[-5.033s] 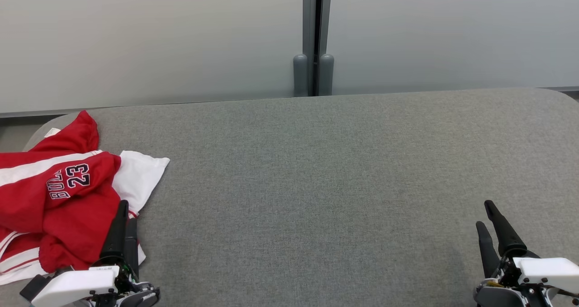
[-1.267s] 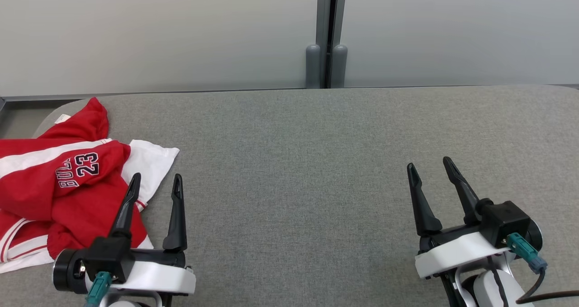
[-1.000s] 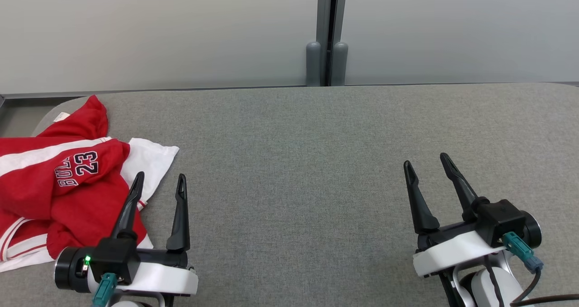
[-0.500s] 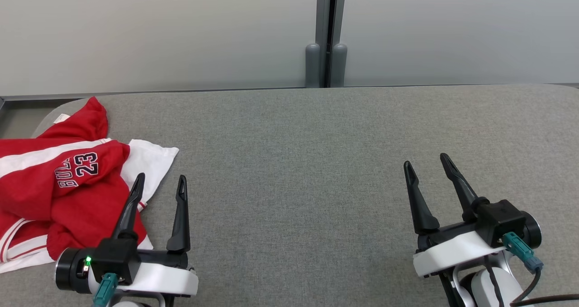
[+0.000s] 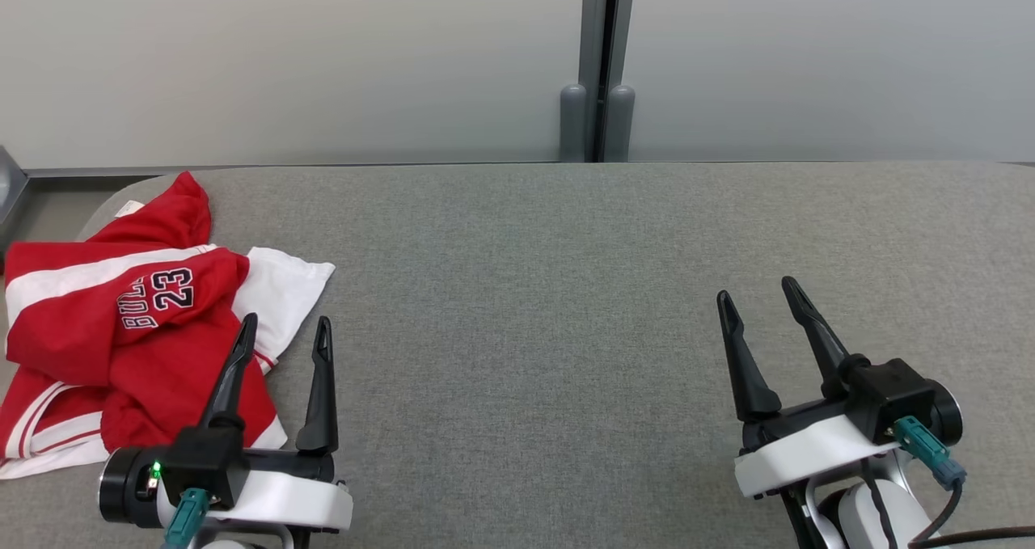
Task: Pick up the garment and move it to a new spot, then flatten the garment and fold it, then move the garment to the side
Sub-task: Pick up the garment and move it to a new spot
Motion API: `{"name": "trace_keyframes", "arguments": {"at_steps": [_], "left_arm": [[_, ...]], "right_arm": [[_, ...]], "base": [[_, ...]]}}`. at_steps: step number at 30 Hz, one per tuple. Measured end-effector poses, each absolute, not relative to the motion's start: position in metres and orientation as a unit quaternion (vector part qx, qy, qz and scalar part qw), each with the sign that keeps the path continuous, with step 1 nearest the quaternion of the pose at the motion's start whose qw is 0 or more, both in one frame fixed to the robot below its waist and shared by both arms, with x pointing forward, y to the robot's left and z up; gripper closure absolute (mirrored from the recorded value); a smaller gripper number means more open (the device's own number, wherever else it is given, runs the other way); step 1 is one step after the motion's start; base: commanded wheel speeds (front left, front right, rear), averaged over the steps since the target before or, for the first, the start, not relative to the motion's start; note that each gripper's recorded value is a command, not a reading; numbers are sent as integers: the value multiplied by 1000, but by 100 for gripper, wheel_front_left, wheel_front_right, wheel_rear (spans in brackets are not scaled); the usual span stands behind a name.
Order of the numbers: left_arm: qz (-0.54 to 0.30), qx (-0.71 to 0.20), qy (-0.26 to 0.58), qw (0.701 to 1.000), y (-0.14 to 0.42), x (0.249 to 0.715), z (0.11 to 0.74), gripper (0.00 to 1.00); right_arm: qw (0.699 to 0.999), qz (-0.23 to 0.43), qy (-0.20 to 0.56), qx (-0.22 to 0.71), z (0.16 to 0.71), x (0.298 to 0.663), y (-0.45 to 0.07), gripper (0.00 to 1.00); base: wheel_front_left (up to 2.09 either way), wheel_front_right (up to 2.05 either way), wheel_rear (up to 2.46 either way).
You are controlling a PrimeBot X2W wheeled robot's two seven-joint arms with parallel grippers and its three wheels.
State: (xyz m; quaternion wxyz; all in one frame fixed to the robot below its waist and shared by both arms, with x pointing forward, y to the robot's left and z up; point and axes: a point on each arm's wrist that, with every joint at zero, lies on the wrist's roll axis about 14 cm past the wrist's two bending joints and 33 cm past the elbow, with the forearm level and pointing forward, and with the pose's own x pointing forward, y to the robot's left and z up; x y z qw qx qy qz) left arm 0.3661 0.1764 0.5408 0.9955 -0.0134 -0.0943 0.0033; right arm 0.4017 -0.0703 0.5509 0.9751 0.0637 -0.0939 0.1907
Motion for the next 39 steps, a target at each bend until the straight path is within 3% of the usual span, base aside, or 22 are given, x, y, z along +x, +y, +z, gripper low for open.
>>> {"name": "trace_keyframes", "arguments": {"at_steps": [13, 32, 39], "left_arm": [[73, -16, -72, 995, 218, 342, 526, 0], [266, -10, -55, 962, 319, 238, 512, 0], [294, -9, -57, 954, 332, 221, 512, 0]], "right_arm": [[959, 260, -79, 77, 545, 400, -20, 0], [896, 429, -46, 103, 539, 365, 101, 0], [885, 451, -41, 104, 538, 358, 116, 0]], "base": [[0, 0, 0], [0, 0, 0], [0, 0, 0]]}}
